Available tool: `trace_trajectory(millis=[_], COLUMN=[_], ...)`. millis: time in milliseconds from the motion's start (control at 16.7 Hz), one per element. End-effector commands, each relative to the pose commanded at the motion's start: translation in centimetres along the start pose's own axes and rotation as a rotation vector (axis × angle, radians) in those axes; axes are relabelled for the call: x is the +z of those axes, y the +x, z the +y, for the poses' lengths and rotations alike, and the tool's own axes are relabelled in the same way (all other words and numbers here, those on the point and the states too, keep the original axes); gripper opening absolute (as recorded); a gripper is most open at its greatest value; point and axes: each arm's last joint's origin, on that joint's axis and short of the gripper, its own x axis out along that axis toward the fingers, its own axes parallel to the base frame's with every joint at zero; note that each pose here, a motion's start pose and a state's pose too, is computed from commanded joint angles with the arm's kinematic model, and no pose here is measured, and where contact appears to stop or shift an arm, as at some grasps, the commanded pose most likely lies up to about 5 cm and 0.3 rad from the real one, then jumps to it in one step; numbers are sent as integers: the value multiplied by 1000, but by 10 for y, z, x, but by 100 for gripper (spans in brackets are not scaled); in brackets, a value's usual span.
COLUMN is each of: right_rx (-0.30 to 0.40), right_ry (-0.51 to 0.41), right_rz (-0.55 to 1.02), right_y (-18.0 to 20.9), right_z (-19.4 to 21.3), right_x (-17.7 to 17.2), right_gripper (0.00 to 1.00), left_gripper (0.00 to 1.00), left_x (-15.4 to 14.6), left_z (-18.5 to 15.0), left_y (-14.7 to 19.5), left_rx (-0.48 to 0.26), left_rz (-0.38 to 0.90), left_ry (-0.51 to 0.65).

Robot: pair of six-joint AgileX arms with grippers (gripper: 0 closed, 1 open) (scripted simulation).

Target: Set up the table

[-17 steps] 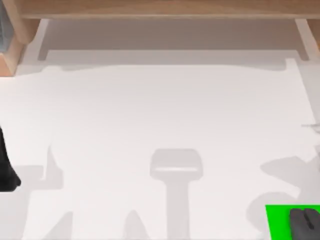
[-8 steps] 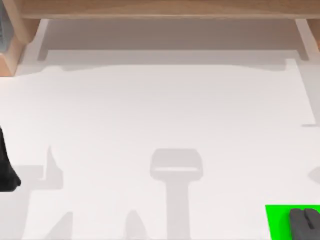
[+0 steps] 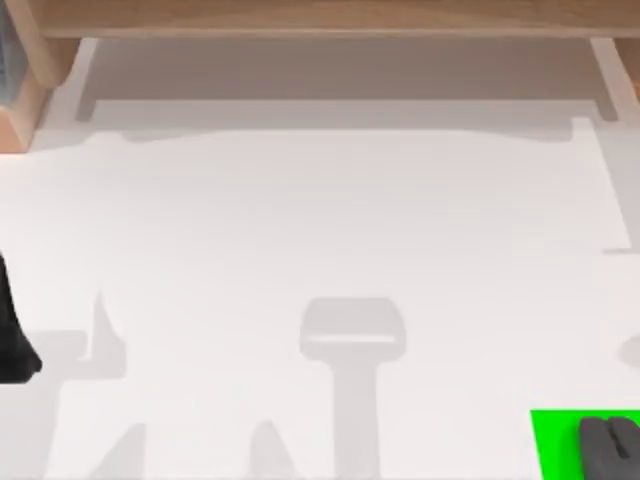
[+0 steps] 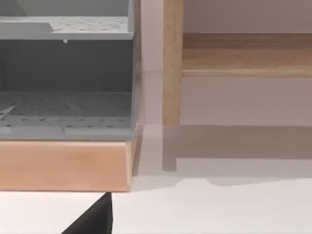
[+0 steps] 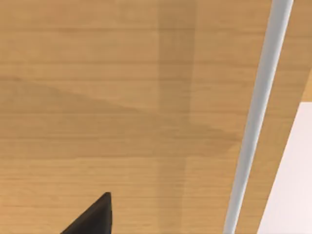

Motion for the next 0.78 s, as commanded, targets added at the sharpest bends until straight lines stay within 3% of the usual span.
trace_trajectory(millis=[780], right_rx=[0], right_ry=[0], right_rz=[0], right_y=[25], right_z=[0], right_x=[0], right_gripper=[100], left_gripper=[100], left_x=[0], left_z=[0], left_y=[0], left_rx=[0], left_rz=[0], left_ry=[0])
